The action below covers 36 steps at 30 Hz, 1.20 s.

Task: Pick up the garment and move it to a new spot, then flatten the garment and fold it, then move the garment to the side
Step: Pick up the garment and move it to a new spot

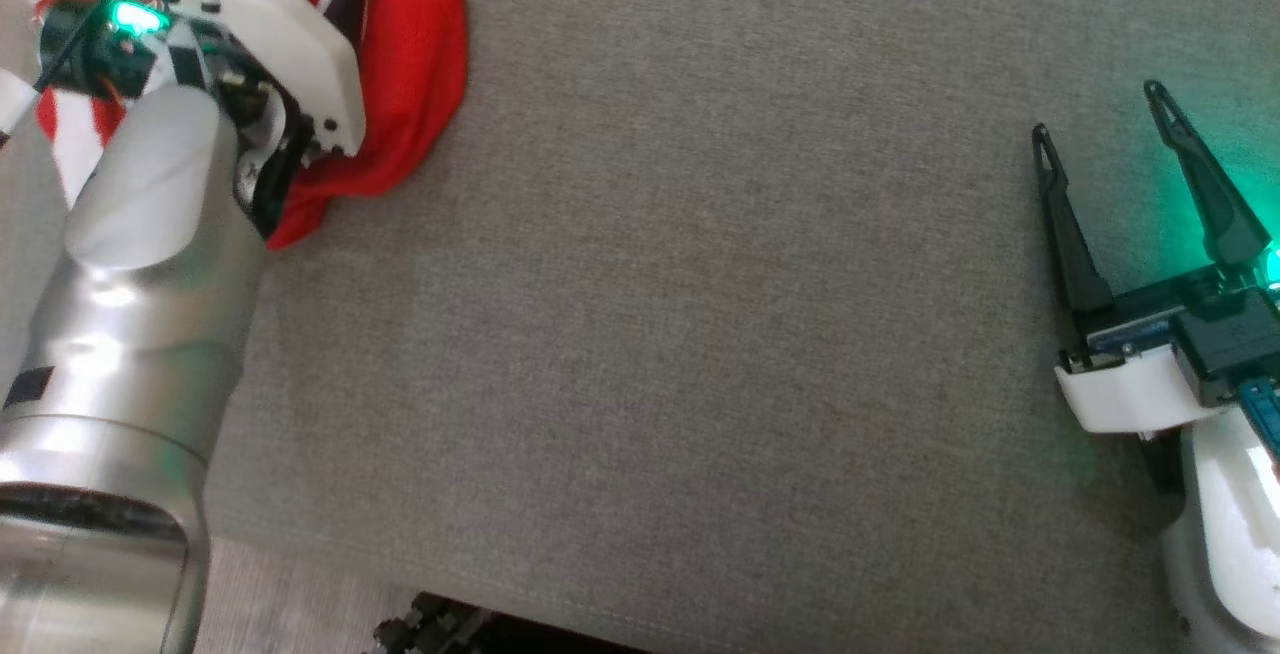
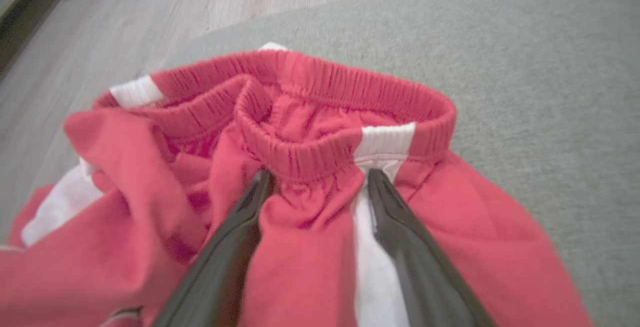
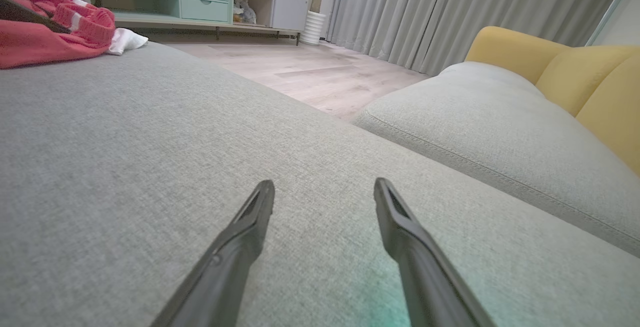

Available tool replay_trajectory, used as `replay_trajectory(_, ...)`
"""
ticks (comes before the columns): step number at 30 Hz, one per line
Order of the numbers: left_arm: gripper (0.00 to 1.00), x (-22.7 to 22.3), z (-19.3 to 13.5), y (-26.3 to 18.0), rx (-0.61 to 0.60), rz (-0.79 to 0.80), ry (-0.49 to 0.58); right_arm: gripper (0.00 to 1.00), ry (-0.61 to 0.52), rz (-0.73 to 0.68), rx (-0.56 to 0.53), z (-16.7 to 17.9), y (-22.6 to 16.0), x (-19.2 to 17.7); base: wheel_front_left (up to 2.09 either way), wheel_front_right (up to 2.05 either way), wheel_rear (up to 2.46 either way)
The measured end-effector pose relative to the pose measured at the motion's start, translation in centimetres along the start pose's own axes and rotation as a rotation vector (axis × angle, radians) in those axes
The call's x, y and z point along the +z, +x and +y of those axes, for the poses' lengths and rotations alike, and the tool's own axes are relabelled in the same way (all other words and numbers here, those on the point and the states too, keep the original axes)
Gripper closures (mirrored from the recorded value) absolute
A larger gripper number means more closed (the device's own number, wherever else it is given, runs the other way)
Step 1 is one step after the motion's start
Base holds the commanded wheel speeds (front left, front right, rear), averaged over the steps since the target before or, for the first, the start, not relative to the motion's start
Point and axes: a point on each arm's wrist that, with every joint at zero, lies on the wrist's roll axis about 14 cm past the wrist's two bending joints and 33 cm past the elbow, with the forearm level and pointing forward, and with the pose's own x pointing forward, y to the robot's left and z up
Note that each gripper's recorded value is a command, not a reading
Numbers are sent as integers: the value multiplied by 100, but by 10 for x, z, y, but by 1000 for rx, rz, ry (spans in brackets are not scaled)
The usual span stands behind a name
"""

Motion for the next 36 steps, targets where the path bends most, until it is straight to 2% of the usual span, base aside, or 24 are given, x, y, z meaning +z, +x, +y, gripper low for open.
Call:
replay_trajectory(3,1,-5,2,5,-6,21,-14,0,-1,1,-10,-4,0,-1,0,0,0)
replay_trajectory(4,66,-1,4,6,-6,6,-10,0,-2,0,-12,-5,0,-1,0,0,0)
replay_trajectory(5,100,-1,4,6,-6,6,-10,0,-2,0,-12,-5,0,-1,0,0,0)
replay_trajectory(10,100,26,8,1,-13,-118,17,0,-7,-1,-17,-6,0,3,0,0,0)
replay_trajectory(13,100,57,16,-10,-5,-220,47,0,-9,1,-23,-7,-2,8,0,0,0)
replay_trajectory(18,100,138,24,-49,-6,-447,96,0,11,23,-39,-3,-15,20,0,0,0)
replay_trajectory(22,100,203,16,-96,-38,-623,162,0,37,-4,-61,3,-29,43,0,0,0)
replay_trajectory(28,100,283,-39,-169,-184,-861,244,0,35,-65,-149,-13,-57,81,0,0,0)
replay_trajectory(32,100,313,-103,-205,-353,-962,279,0,36,-95,-237,-35,-87,97,0,0,0)
replay_trajectory(36,100,317,-174,-222,-537,-971,332,0,46,-109,-316,-51,-118,106,0,0,0)
